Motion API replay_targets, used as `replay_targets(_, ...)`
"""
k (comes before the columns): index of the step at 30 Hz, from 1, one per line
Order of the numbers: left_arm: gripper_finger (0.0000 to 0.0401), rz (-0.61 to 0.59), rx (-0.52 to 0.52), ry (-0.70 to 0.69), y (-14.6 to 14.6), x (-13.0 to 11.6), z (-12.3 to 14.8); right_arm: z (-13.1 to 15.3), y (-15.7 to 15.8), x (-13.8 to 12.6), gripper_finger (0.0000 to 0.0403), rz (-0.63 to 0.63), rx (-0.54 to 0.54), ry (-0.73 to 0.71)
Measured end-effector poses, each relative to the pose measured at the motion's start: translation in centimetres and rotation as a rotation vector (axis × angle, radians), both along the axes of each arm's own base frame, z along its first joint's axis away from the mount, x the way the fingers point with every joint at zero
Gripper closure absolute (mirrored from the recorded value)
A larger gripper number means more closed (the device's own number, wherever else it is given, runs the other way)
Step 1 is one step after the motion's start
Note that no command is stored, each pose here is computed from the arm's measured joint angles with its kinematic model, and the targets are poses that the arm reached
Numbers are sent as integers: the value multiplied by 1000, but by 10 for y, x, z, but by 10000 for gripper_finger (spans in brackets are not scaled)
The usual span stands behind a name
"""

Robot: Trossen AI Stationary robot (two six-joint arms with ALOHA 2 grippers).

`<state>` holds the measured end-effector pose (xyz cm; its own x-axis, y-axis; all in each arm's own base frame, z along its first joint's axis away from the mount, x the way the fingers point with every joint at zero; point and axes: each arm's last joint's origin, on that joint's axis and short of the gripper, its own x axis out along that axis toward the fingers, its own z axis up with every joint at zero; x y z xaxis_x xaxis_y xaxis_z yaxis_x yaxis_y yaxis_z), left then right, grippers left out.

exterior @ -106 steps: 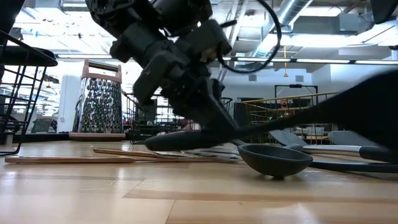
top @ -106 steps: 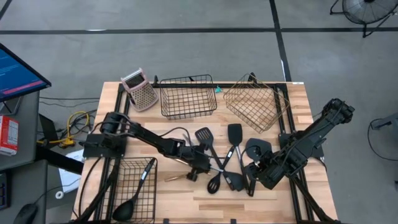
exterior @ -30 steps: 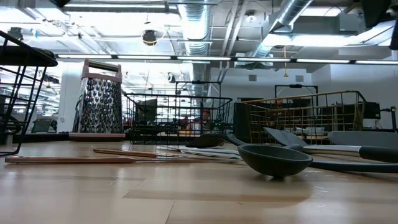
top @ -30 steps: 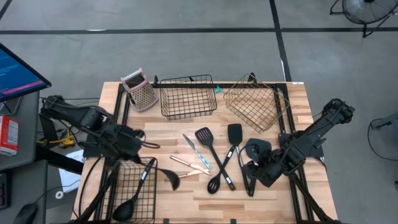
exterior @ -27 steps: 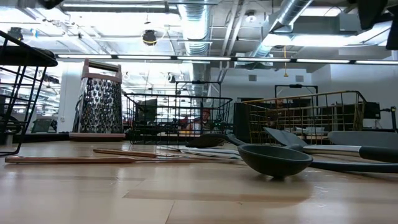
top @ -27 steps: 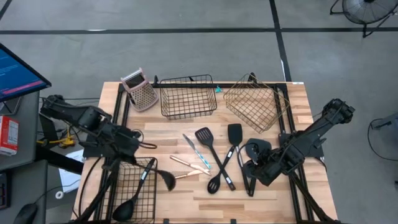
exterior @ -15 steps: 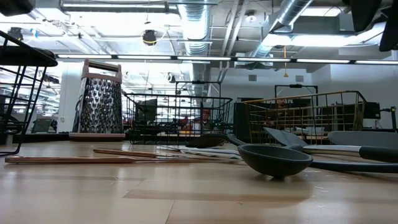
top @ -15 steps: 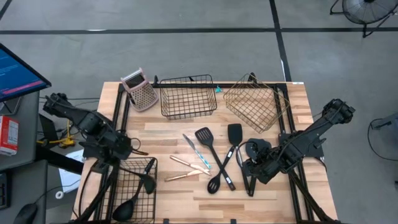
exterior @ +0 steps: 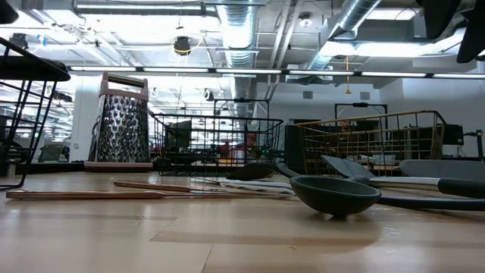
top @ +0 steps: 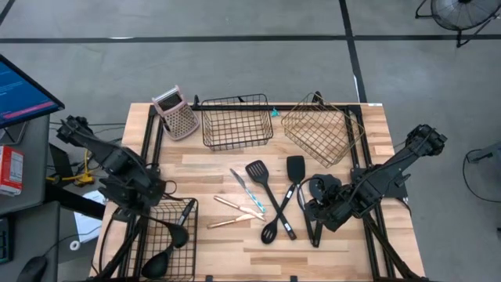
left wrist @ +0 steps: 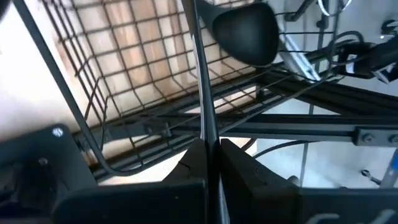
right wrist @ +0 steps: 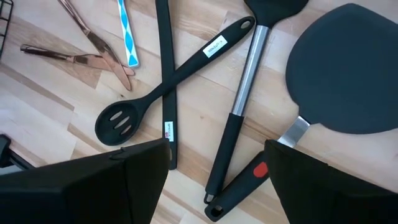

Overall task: Pick & Place Kitchen Items
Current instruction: Put the black serving spoon into the bottom black wire basket

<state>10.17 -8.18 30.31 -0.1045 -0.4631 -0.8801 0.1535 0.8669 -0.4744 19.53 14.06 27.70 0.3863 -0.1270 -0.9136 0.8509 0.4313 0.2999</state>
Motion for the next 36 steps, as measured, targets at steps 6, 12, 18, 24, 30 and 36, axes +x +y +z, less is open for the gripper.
replay_targets(6, 399, 7, 16, 78, -6, 8, -10, 0, 0, 0, 143, 19, -8, 3)
replay_targets(12, 399, -5, -2, 132, -11, 13, -14, 0, 0, 0, 143, 24, -10, 3)
replay_targets(18, 399, -6, -13, 139, -11, 12, -14, 0, 0, 0, 143, 48, -20, 6)
replay_targets(24, 398, -6, -12, 138, -11, 12, -14, 0, 0, 0, 143, 48, -23, 9)
replay_targets(30, 382, -5, -12, 137, -11, 13, -14, 0, 0, 0, 143, 48, -23, 9)
replay_targets(36, 337, -7, -15, 130, -11, 13, -14, 0, 0, 0, 143, 48, -23, 9)
